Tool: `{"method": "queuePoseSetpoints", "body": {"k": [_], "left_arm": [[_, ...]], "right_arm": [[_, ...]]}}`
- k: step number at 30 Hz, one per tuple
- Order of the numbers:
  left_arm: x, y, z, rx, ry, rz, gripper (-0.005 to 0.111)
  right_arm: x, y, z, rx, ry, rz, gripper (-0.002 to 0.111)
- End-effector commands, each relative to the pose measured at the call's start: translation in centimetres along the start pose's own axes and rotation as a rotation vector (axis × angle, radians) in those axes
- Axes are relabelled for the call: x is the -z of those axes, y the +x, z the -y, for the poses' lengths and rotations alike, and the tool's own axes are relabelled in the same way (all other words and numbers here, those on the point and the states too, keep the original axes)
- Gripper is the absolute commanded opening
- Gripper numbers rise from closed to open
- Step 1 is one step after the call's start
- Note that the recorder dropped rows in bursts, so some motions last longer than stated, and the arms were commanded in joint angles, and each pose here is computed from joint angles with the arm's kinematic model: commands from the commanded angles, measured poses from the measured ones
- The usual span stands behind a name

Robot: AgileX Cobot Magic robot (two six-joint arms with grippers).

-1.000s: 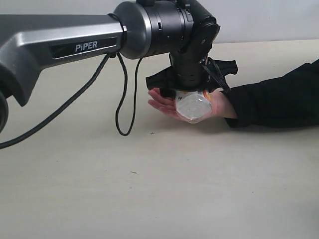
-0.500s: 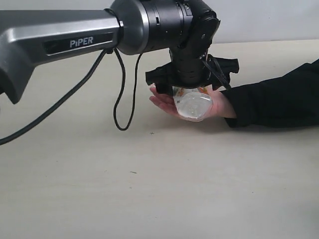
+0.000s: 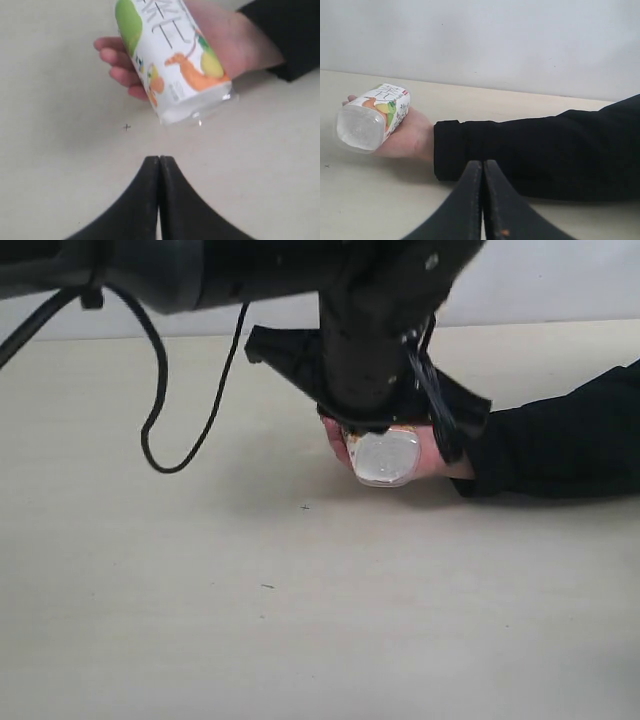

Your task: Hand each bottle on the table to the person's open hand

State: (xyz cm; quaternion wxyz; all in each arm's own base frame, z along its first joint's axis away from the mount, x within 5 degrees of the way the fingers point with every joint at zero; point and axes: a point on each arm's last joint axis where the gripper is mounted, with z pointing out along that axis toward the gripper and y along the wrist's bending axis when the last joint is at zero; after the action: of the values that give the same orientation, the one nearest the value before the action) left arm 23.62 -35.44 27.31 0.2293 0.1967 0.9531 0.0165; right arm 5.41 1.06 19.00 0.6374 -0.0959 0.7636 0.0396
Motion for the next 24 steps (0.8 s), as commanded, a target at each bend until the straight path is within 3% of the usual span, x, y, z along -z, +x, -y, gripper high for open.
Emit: {"method": "queuePoseSetpoints", "body": {"k": [1, 5, 8, 11, 13, 16, 20, 24], "left_arm": [[1.6, 4.2, 1.5, -0.114, 0.013, 0.019, 0.000], [4.0, 7.2, 2.1, -0.183, 0.172, 0.101, 0.000], [6.5, 8.7, 2.2, -0.247, 0.389, 0.222, 0.000], [9.1, 10.3, 0.9, -0.306, 0.601, 0.321, 0.000], [10.1, 11.5, -0.2, -0.364, 0.671, 0.379, 0.000], [10.7, 13.6, -2.7, -0.392, 0.690, 0.422, 0.000], [10.4, 16.6, -6.0, -0.482, 0.597, 0.324, 0.000], [10.1, 18.5, -7.8, -0.511, 0.534, 0.218, 0.000]], "right_arm": [[0.0, 0.1, 0.0, 0.002, 0.003, 0.005, 0.000], [0.0, 0.1, 0.0, 0.002, 0.003, 0.005, 0.000], [0.0, 0.1, 0.0, 0.002, 0.003, 0.005, 0.000], [0.0, 0.1, 0.0, 0.002, 0.003, 0.005, 0.000], [0.0, 0.1, 0.0, 0.002, 0.003, 0.005, 0.000], [0.0, 0.1, 0.0, 0.002, 0.003, 0.005, 0.000], [0.0, 0.1, 0.0, 0.002, 0.003, 0.005, 0.000], [0.0, 0.1, 0.0, 0.002, 0.003, 0.005, 0.000]]}}
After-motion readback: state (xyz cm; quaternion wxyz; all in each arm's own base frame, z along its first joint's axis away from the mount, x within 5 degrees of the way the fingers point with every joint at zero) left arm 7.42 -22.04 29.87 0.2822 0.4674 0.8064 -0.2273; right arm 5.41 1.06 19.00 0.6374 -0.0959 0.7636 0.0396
